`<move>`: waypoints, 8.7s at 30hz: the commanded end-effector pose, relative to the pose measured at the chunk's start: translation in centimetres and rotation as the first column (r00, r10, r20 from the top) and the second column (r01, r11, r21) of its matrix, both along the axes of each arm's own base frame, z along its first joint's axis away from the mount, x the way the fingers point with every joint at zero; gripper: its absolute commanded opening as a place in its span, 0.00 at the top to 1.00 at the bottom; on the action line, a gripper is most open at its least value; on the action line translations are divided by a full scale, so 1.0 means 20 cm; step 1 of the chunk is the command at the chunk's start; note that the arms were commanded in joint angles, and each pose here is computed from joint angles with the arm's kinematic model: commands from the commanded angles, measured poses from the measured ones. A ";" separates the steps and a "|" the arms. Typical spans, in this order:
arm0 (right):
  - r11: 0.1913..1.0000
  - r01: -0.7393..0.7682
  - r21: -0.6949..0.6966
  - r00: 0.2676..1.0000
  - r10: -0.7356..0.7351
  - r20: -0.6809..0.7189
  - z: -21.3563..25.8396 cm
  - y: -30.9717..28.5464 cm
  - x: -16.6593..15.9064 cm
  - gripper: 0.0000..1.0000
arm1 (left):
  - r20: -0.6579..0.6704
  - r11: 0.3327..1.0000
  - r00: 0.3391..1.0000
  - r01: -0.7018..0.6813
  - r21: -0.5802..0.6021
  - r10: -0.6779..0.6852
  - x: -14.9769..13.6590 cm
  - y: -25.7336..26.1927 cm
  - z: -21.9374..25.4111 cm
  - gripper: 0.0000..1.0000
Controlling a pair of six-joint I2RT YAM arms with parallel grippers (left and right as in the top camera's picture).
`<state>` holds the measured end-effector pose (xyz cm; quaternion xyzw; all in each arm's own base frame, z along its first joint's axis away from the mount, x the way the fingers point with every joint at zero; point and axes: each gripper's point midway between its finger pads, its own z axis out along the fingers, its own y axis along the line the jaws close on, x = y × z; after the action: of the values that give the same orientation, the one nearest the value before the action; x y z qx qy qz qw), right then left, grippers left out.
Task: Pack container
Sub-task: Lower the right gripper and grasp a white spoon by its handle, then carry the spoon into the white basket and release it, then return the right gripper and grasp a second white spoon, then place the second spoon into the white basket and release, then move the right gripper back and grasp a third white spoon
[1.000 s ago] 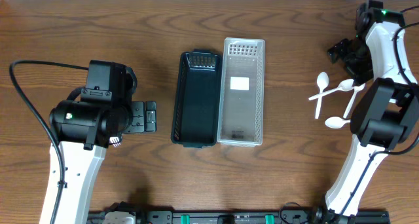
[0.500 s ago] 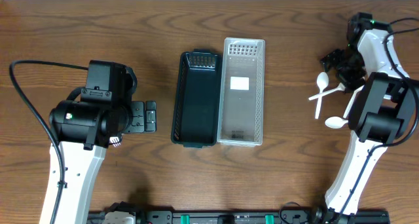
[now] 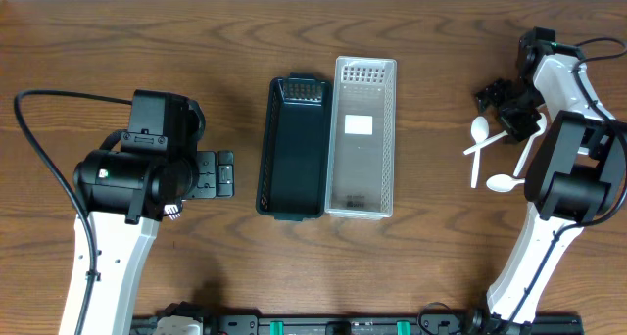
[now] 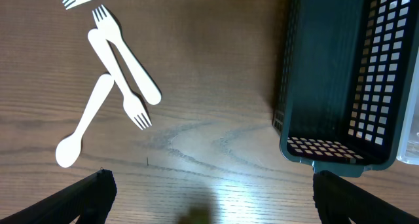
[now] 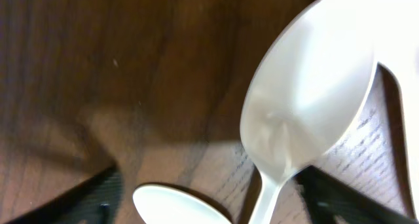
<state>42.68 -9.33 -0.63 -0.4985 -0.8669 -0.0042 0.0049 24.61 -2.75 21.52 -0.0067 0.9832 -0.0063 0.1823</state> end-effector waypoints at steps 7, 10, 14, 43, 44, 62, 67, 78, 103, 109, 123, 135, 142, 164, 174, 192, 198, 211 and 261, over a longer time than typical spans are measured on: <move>0.998 -0.036 0.044 0.990 0.041 -0.137 -0.21 0.06 -0.16 0.58 | 0.009 1.000 1.000 -0.008 0.014 0.008 0.01 0.02 0.02 0.02; 0.998 -0.035 0.044 0.990 0.041 -0.137 -0.21 0.06 -0.16 0.58 | 0.008 1.000 1.000 -0.008 0.015 0.008 0.01 0.02 0.02 0.02; 0.998 -0.036 0.044 0.990 0.042 -0.136 -0.21 0.06 -0.15 0.70 | 0.009 1.000 1.000 -0.008 0.014 0.008 0.01 0.02 0.02 0.02; 0.820 -0.518 -0.244 0.723 0.572 0.388 1.12 0.57 0.12 0.99 | 0.010 1.000 1.000 -0.008 0.014 0.008 0.01 0.02 0.02 0.02; 0.794 -0.550 -0.257 0.684 0.605 0.407 1.18 0.68 0.10 0.99 | 0.010 1.000 1.000 -0.008 0.014 0.008 0.01 0.02 0.02 0.02; 0.641 -0.761 -0.102 0.626 0.766 0.142 0.52 1.43 -0.08 0.98 | 0.009 1.000 1.000 -0.008 0.014 0.008 0.01 0.02 0.02 0.02; 0.614 -0.788 -0.034 0.612 0.789 0.056 0.30 1.48 -0.13 0.97 | 0.009 1.000 1.000 -0.008 0.014 0.008 0.01 0.02 0.02 0.02; 0.503 -0.860 -0.084 0.491 0.862 0.128 0.49 1.48 -0.09 0.45 | 0.008 1.000 1.000 -0.008 0.015 0.008 0.01 0.02 0.02 0.02; 0.657 -0.740 -0.144 0.652 0.753 0.086 0.67 0.32 -0.24 0.09 | 0.009 1.000 1.000 -0.008 0.014 0.008 0.01 0.02 0.02 0.02; 0.648 -0.754 -0.107 0.647 0.761 0.051 0.33 0.32 -0.28 0.05 | 0.008 1.000 1.000 -0.008 0.015 0.008 0.01 0.02 0.02 0.02; 0.630 -0.775 -0.056 0.631 0.776 0.008 0.01 0.31 -0.26 0.09 | 0.008 1.000 1.000 -0.008 0.015 0.008 0.01 0.02 0.02 0.02; 0.645 -0.764 -0.014 0.645 0.764 -0.026 -0.10 0.31 -0.29 0.61 | 0.008 1.000 1.000 -0.008 0.015 0.008 0.01 0.02 0.02 0.02; 0.645 -0.764 -0.014 0.645 0.764 -0.026 -0.10 0.31 -0.29 0.85 | 0.008 1.000 1.000 -0.008 0.015 0.008 0.01 0.02 0.02 0.02; 0.621 -0.719 -0.312 0.523 0.780 0.345 1.17 0.76 0.06 0.99 | 0.009 1.000 1.000 -0.008 0.014 0.008 0.01 0.02 0.02 0.02; 0.621 -0.760 -0.192 0.539 0.767 0.350 0.97 1.36 -0.05 0.97 | 0.007 1.000 1.000 -0.008 0.015 0.008 0.01 0.02 0.01 0.02; 0.580 -0.806 -0.121 0.561 0.813 0.157 0.52 1.47 -0.06 0.62 | 0.005 1.000 1.000 -0.008 0.015 0.008 0.01 0.02 0.01 0.02; 0.636 -0.724 -0.268 0.558 0.768 0.314 1.06 1.21 0.07 0.50 | 0.005 1.000 1.000 -0.008 0.015 0.008 0.01 0.02 0.01 0.02; 0.876 -0.298 -0.379 0.905 0.385 0.179 1.26 -0.07 -0.16 0.29 | 0.005 1.000 1.000 -0.008 0.015 0.008 0.01 0.02 0.01 0.02; 0.894 -0.440 0.088 0.876 0.449 -0.178 -0.07 -0.33 -0.29 0.89 | 0.005 1.000 1.000 -0.008 0.015 0.008 0.01 0.02 0.01 0.02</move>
<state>37.98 -16.09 -0.31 -0.2905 -0.9538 0.0242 0.0720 24.66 -2.76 21.48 -0.0067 0.9833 -0.0062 0.1818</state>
